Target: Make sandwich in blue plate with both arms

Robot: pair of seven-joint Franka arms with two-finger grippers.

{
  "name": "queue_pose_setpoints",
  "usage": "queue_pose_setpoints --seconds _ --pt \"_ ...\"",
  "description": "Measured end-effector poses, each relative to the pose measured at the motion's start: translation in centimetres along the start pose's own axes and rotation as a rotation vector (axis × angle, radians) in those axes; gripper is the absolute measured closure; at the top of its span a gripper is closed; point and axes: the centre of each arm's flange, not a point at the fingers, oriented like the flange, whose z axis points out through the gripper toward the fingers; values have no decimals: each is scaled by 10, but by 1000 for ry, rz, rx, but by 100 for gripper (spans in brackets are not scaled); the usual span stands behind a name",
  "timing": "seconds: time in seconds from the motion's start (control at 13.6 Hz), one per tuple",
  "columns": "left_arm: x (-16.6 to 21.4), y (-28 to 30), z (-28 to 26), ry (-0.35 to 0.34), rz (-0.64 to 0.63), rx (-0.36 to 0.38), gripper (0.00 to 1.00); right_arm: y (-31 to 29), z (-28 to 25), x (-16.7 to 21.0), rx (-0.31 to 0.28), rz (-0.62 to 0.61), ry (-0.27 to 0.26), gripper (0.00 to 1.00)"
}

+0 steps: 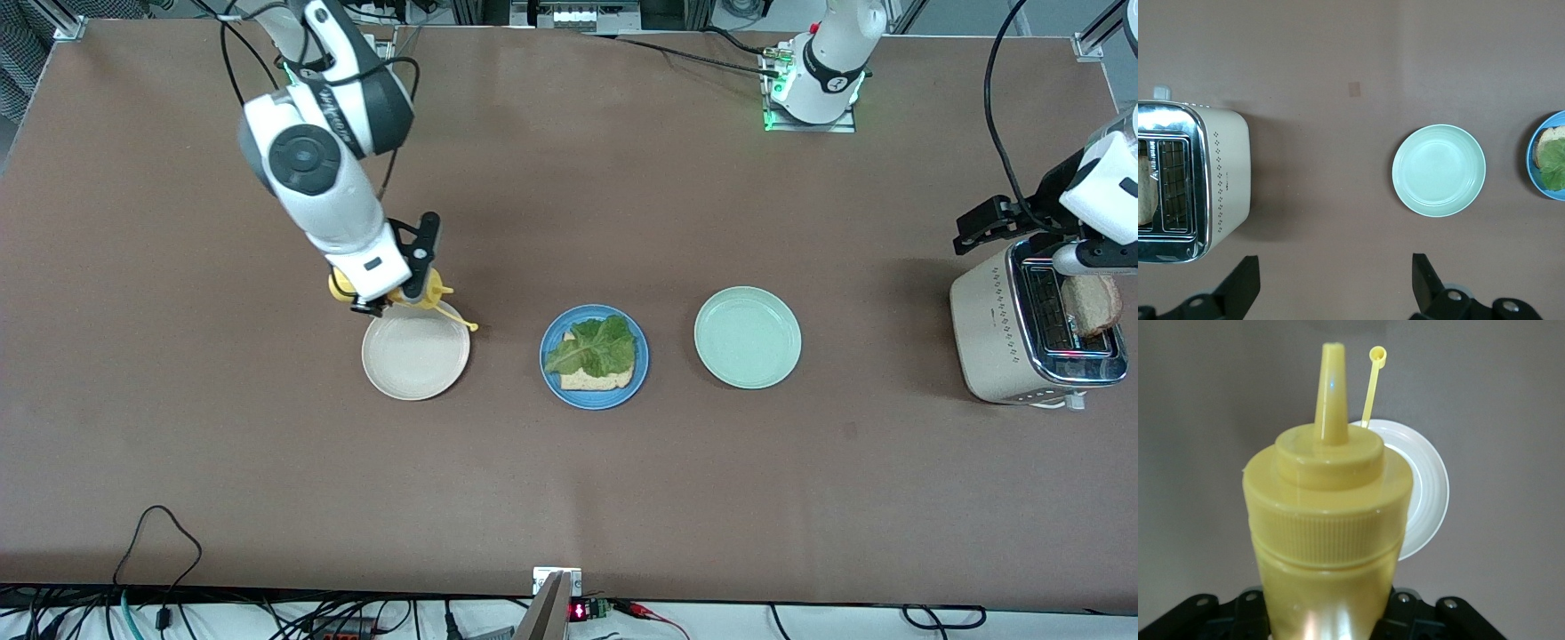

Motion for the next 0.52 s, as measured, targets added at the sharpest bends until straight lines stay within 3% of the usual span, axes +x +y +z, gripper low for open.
queue_pose_setpoints --seconds 0.52 --pt "0 0 0 1 0 0 0 5 71 86 -72 9 -170 52"
